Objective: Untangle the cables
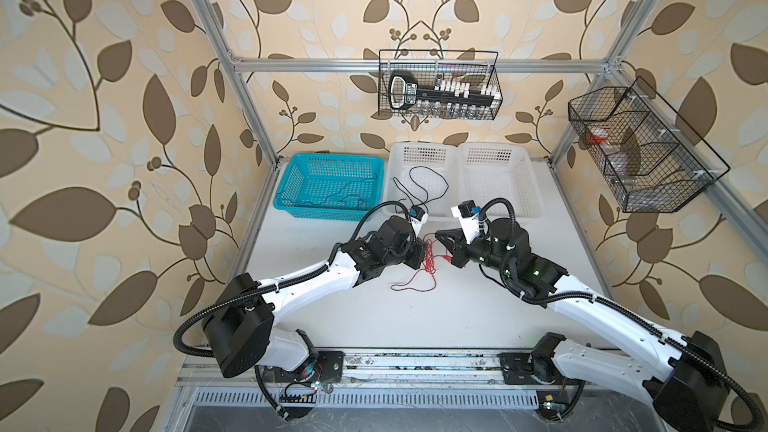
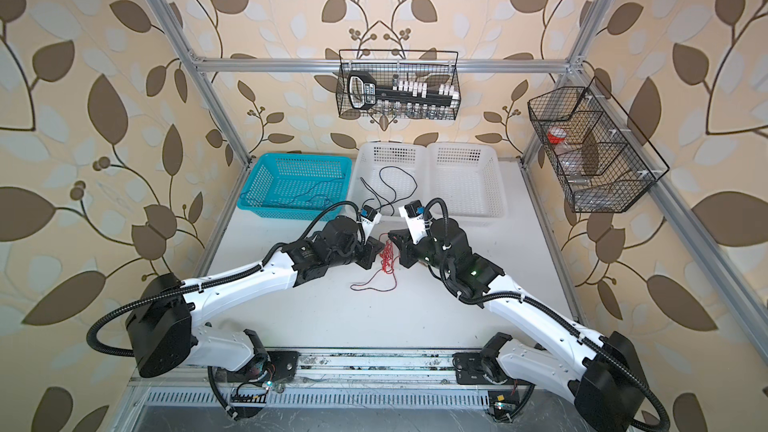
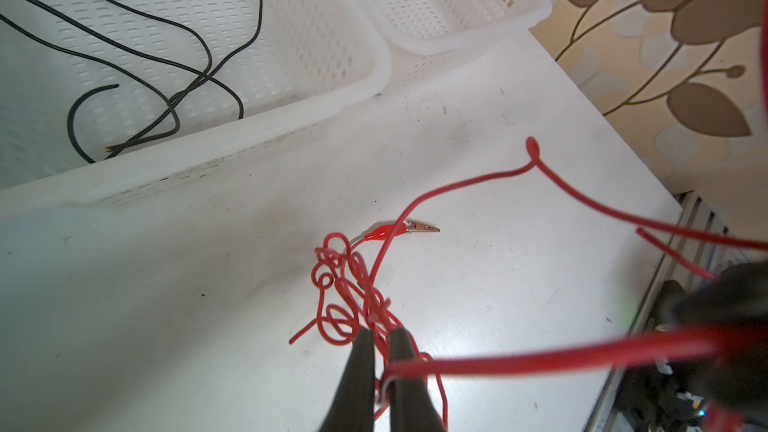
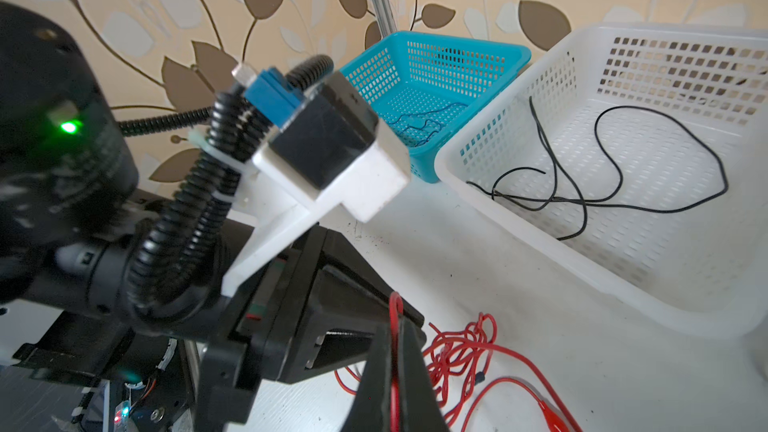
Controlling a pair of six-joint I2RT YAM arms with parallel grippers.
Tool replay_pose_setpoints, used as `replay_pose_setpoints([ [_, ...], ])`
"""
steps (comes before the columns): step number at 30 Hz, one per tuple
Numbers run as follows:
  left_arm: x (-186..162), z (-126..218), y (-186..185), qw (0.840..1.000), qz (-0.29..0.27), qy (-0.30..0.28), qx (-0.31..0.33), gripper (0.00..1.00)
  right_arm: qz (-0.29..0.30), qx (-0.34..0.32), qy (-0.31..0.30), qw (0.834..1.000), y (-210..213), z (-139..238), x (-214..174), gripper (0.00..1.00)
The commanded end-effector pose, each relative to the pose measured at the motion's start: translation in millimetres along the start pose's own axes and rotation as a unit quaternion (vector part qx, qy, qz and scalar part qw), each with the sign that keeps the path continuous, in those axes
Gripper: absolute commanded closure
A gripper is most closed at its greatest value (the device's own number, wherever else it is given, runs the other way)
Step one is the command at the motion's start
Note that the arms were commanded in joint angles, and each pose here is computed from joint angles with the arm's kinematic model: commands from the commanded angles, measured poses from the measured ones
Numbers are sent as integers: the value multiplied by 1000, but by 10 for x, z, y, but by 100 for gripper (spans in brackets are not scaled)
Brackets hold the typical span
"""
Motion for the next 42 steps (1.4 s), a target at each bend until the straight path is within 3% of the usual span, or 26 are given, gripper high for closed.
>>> replay_pose_setpoints([
  [1,-32,41,21,1000,8,-14,1,82,21,-15,-92,995,65,279,433,100],
  [4,-84,6,57,1000,15,-9,6,68,23,-30,-137,990,86,498,569,100],
  [7,-124,-15,75,1000,22,-7,4,63,22,-42,-165,985,101,665,657,100],
  [11,-136,-24,81,1000,24,-8,3,75,23,-49,-186,981,114,816,704,100],
  [14,-135,-26,83,1000,27,-9,5,75,22,-51,-191,980,120,874,706,100],
  [28,-111,18,-2,997,9,-38,-60,15,10,-45,-177,983,125,849,702,100],
  [31,-112,-7,3,998,-1,-37,-57,15,8,-43,-175,984,125,836,708,100],
  [37,-118,-131,-20,997,-2,-17,-70,27,5,-46,-180,983,125,852,730,100],
  [40,-161,-235,7,998,3,-1,-66,39,3,-52,-185,981,120,873,746,100],
  [42,-204,-301,38,998,7,9,-57,54,3,-56,-190,980,119,892,764,100],
])
Point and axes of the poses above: each gripper's point midway between its finger pads, its own z axis back along the fingers, its own y axis along the line the jaws close on, x = y × z, the point moved 10 cm from there along z, back along the fingers, and after that the axes turned 7 degrees about z, right-handed, at the moved point
